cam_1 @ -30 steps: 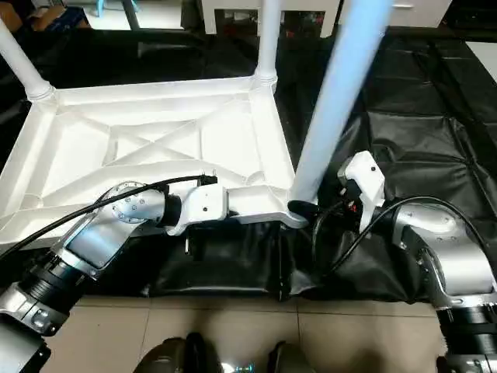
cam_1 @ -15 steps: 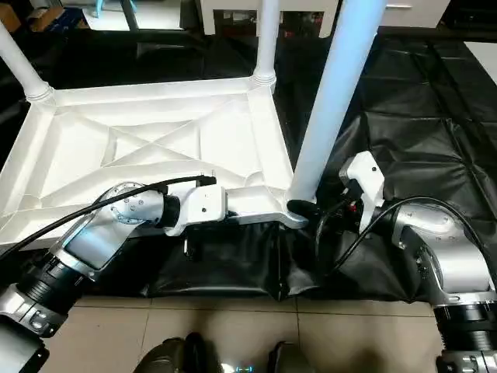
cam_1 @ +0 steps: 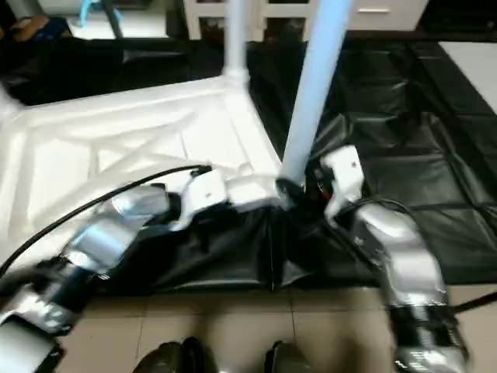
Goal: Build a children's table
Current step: Rotate leg to tighten
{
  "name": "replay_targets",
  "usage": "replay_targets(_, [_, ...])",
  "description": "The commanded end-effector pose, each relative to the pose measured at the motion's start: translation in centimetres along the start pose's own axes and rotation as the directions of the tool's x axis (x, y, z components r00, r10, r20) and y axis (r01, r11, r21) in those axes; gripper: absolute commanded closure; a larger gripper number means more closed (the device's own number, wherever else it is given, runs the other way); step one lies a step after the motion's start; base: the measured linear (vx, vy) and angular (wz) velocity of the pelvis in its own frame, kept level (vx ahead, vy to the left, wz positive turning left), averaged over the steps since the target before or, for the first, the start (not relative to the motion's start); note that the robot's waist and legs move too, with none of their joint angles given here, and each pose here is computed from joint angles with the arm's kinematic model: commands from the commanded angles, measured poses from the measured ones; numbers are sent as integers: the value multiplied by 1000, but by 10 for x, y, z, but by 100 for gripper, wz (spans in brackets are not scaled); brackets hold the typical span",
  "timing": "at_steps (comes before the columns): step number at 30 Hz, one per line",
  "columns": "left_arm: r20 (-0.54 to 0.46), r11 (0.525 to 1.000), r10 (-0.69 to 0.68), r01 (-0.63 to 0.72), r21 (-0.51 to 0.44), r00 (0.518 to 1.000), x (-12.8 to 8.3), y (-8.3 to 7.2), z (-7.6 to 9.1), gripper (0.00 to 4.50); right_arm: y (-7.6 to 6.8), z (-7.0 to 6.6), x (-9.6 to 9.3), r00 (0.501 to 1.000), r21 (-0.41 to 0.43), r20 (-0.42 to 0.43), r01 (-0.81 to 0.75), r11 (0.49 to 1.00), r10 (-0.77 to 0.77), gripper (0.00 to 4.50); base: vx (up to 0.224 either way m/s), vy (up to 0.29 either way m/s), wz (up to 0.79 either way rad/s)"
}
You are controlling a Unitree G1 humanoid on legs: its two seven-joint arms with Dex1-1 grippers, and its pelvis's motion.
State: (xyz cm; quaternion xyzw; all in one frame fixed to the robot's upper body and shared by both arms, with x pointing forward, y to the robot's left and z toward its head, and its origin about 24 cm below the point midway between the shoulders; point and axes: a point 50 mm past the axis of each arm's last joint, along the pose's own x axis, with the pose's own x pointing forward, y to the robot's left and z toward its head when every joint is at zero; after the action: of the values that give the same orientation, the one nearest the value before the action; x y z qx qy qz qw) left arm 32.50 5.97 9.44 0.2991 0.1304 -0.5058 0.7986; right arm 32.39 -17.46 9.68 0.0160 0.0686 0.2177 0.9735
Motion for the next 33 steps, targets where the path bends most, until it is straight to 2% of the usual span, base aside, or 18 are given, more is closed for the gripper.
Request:
replay_targets(1, [67,993,-109,106,46,992,15,-22,18,450,-27,-30,-4,944,34,-168,292,956,-282,212,0,0,0])
replay_targets(3, [91,995,-95,91,50,991,20,-21,28,450,-28,-28,3,914,38,-156,383,923,-374,212,0,0,0])
replay_targets(6, [93,996,-76,71,61,993,23,-19,33,450,-25,-22,10,900,9,-126,421,907,-416,213,0,0,0])
replay_targets(9, [66,996,-44,39,76,997,22,-15,28,450,-18,-14,17,923,-16,-98,373,928,-373,213,0,0,0])
replay_targets(11, [51,996,-33,29,79,998,20,-13,23,450,-14,-5,17,950,-39,-50,307,951,-309,213,0,0,0])
replay_targets(12, [36,996,-21,18,83,999,17,-10,17,450,-11,1,15,972,-22,-10,235,972,-235,213,0,0,0])
replay_targets(14, [25,995,-6,4,95,1000,14,-7,11,450,-9,8,10,986,-47,30,166,985,-165,213,0,0,0])
replay_targets(15, [19,995,1,-3,102,1000,12,-5,7,450,-8,10,5,992,-70,41,124,990,-121,157,55,-27,8])
replay_targets(16, [19,994,1,-3,113,1000,10,-3,4,450,-8,11,1,995,-75,42,95,993,-92,143,0,0,0])
replay_targets(19, [27,989,-9,5,150,1000,2,1,-2,450,-12,17,-15,999,-98,47,12,995,-7,124,0,0,0])
replay_targets(20, [27,989,-9,5,151,1000,2,1,-2,450,-12,17,-15,999,-98,47,11,995,-7,124,0,0,0])
replay_targets(21, [33,988,-25,20,154,999,-1,1,-4,450,-14,19,-22,999,-112,39,-19,994,23,101,0,0,0])
replay_targets(23, [38,980,-70,62,188,997,-9,-2,-10,450,-21,22,-40,995,-170,-6,-98,981,99,95,0,0,0])
replay_targets(26, [70,971,-137,120,206,988,-15,-9,-11,450,-25,26,-58,980,-228,-63,-196,954,187,62,0,0,0])
replay_targets(30, [80,960,-192,170,221,978,-18,-16,-13,450,-27,31,-72,960,-241,-111,-275,931,256,40,0,0,0])
replay_targets(31, [75,951,-231,209,226,970,-19,-21,-16,450,-27,34,-81,935,-234,-144,-349,907,323,40,0,0,0])
replay_targets(33, [73,948,-246,225,227,966,-19,-23,-17,450,-27,35,-86,921,-230,-163,-385,894,355,40,0,0,0])
